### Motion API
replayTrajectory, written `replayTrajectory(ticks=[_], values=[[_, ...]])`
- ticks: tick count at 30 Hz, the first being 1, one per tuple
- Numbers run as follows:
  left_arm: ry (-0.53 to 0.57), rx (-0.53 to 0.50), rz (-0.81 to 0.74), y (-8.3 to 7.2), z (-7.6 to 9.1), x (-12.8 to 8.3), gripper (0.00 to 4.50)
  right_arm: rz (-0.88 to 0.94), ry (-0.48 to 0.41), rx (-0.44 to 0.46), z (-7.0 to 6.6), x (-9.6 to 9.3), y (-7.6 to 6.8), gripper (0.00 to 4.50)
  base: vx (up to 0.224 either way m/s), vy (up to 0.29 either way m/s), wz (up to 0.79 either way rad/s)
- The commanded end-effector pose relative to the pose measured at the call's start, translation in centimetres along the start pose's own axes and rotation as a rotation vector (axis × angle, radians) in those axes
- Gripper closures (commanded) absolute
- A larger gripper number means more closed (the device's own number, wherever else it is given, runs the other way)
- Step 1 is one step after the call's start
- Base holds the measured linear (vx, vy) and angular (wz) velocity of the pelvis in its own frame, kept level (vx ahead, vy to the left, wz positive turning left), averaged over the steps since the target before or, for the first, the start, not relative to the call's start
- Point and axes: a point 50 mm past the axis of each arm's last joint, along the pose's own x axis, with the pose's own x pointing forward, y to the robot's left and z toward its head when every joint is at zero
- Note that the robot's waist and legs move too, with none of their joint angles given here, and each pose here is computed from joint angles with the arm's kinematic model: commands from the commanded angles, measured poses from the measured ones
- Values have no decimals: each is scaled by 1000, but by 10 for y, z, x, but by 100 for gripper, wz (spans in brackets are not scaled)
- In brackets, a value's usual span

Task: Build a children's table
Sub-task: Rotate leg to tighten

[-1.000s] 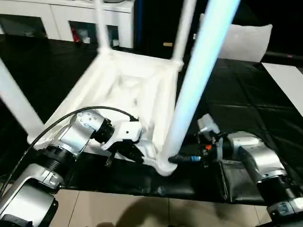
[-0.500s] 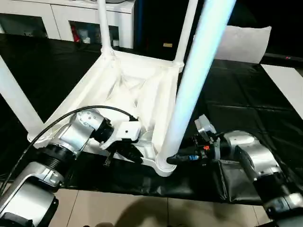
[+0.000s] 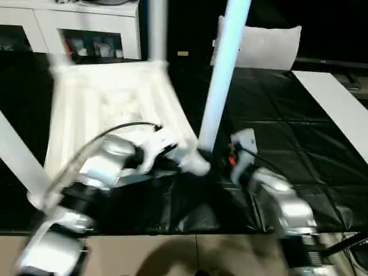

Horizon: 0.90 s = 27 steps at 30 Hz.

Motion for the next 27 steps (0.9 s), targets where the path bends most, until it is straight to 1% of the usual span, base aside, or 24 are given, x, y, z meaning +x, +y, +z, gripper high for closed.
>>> replayTrajectory(ticks=[1,3,4,6,7,8,9,10,11,12,14,15,16,17,18,20,21,24,25,27], values=[[-107,40,-51,-18,33,18,450,-60,43,36,-7,16,17,259,0,0,0],[-129,33,-33,-21,41,21,450,-138,8,78,-5,21,19,259,0,0,0],[-135,33,-28,-22,42,22,450,-151,1,79,-5,21,20,259,0,0,0],[-132,38,-15,-24,46,23,450,-159,-30,51,-2,21,23,259,0,0,0],[-124,41,-8,-24,46,22,450,-156,-46,32,0,21,25,224,0,0,0],[-112,54,-6,-23,44,20,450,-141,-59,22,1,18,24,224,0,0,0],[-103,63,-4,-22,43,19,450,-130,-68,16,2,16,23,189,0,0,0],[-93,78,-8,-20,40,14,450,-118,-80,12,3,11,17,189,0,0,0],[-88,80,-7,-19,38,12,450,-107,-89,5,5,8,14,187,0,0,0],[-80,86,-6,-17,35,9,450,-109,-98,-20,7,2,9,180,0,0,0],[-73,92,-11,-16,31,7,450,-103,-98,-42,9,-3,3,156,0,0,0],[-61,92,-14,-13,26,3,450,-106,-99,-67,10,-8,-4,146,0,0,0],[-53,103,-18,-13,24,2,450,-124,-97,-62,10,-11,-9,146,0,0,0],[-47,111,-20,-12,22,0,450,-138,-96,-57,10,-13,-13,134,0,0,0],[-21,128,-36,-8,15,-6,450,-66,-114,-66,16,-22,-19,120,0,0,0],[-8,148,-52,-5,11,-10,450,2,-116,-77,19,-27,-22,105,0,0,0],[20,175,-84,-2,6,-17,450,114,-101,-116,24,-37,-26,100,0,0,0],[28,185,-94,-1,4,-19,450,141,-94,-133,25,-39,-28,66,0,0,0],[58,215,-144,2,-3,-28,450,230,-47,-187,29,-45,-36,61,0,0,0],[79,230,-168,4,-6,-32,450,284,-22,-200,30,-48,-39,44,0,0,0]])
